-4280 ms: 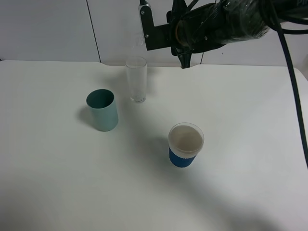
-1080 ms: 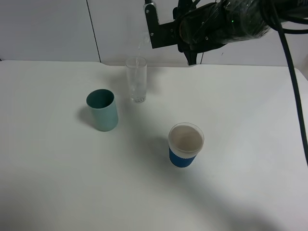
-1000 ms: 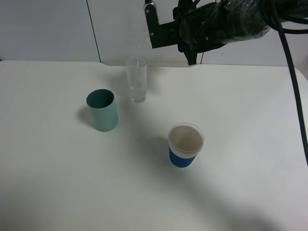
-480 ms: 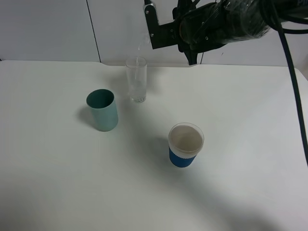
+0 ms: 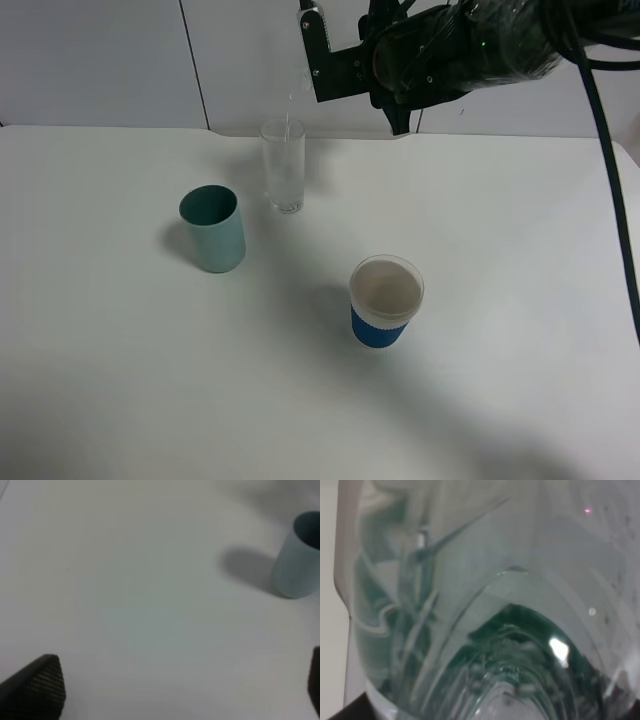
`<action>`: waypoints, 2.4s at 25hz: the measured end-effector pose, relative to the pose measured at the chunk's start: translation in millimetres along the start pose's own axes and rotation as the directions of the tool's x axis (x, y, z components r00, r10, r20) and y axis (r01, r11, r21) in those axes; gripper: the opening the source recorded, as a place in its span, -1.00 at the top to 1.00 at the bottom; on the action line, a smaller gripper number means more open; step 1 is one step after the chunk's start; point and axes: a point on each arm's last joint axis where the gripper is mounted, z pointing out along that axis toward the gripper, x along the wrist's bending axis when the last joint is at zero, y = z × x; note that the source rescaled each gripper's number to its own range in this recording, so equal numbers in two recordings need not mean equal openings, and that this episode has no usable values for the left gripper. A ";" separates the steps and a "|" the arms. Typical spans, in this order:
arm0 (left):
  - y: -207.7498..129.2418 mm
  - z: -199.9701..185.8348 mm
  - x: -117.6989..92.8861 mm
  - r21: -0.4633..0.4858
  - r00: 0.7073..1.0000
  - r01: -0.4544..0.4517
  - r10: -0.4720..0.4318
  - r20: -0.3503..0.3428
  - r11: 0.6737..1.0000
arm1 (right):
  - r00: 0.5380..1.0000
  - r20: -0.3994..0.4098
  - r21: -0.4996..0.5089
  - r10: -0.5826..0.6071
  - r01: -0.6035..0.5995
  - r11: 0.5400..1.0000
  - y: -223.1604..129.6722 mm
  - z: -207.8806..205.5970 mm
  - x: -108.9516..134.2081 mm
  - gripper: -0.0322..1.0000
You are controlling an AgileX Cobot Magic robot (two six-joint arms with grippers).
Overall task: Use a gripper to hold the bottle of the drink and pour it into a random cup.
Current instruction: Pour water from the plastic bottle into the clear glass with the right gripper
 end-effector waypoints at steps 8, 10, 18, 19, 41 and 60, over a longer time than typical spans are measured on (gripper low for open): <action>0.0 0.0 0.0 0.000 1.000 0.000 0.000 0.000 1.000 | 1.000 0.000 0.000 0.000 0.000 1.000 0.0 0.0 0.0 0.94; 0.0 0.0 0.0 0.000 1.000 0.000 0.000 0.000 1.000 | 1.000 0.000 0.000 0.000 0.000 1.000 0.0 0.0 0.0 0.94; 0.0 0.0 0.0 0.000 1.000 0.000 0.000 0.000 1.000 | 1.000 0.000 0.000 0.000 0.000 1.000 0.0 0.0 0.0 0.94; 0.0 0.0 0.0 0.000 1.000 0.000 0.000 0.000 1.000 | 1.000 0.000 0.000 0.000 0.000 1.000 0.0 0.0 0.0 0.94; 0.0 0.0 0.1 0.000 1.000 -0.001 0.001 -0.001 1.000 | 1.000 0.000 0.000 -0.001 0.001 1.000 0.0 0.0 0.0 0.94; 0.0 0.0 0.1 0.000 1.000 -0.001 0.001 -0.001 1.000 | 1.000 0.026 0.022 0.011 -0.012 1.000 7.4 9.8 -6.0 0.94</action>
